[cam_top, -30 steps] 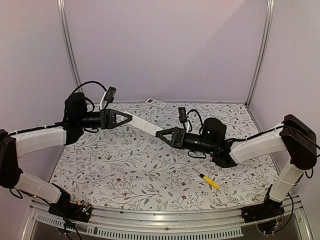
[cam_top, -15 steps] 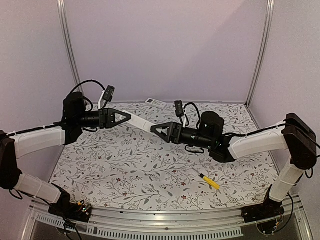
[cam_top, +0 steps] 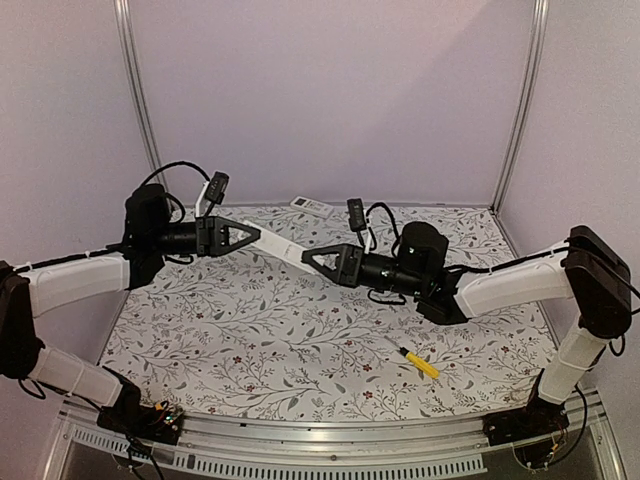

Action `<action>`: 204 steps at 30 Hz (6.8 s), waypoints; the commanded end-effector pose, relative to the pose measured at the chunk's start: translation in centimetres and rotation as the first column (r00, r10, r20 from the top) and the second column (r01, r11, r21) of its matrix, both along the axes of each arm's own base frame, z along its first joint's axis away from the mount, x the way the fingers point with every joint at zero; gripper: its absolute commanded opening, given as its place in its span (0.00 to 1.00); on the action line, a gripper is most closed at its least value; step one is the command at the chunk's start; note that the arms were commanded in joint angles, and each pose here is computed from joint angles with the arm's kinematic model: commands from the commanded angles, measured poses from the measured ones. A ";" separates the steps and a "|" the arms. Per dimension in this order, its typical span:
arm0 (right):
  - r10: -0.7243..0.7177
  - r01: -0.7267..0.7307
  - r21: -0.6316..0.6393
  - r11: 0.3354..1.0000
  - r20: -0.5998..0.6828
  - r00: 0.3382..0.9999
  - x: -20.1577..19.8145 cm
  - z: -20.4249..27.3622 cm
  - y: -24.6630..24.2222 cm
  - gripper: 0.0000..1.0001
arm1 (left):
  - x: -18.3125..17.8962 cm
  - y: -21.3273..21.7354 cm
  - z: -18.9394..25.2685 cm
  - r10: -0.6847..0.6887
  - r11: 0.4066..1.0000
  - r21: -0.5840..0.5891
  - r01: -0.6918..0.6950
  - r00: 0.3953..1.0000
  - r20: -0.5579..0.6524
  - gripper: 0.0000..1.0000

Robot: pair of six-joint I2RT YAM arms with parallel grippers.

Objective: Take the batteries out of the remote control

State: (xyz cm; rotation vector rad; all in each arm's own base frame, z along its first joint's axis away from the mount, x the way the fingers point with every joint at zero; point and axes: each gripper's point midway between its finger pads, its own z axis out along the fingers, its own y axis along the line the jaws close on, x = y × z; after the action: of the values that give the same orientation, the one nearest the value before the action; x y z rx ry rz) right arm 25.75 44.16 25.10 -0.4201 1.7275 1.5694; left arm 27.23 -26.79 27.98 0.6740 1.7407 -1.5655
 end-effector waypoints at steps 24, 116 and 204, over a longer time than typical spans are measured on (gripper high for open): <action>-0.068 0.062 -0.060 0.996 -0.102 0.992 1.0 -3.7 -3.0 0.42 | -0.6 0.0 1.2 -0.014 1.000 -0.012 0.015 0.997 0.075 0.00; -0.512 0.424 -0.423 0.801 -0.116 0.851 4.8 -12.0 -19.4 0.00 | 6.4 5.2 -2.5 0.396 0.896 0.200 -0.395 0.917 0.038 0.00; -0.360 0.286 -0.405 0.869 -0.120 0.925 1.0 -13.8 -19.0 0.61 | 0.2 -7.7 -20.9 -0.016 0.728 0.662 0.179 0.970 -0.244 0.51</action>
State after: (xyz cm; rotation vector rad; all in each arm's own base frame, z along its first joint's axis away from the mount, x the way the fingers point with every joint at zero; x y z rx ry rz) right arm 26.36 24.23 10.25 -0.1281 2.1663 1.0335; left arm 26.87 -34.58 7.00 0.9631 2.5454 -1.1421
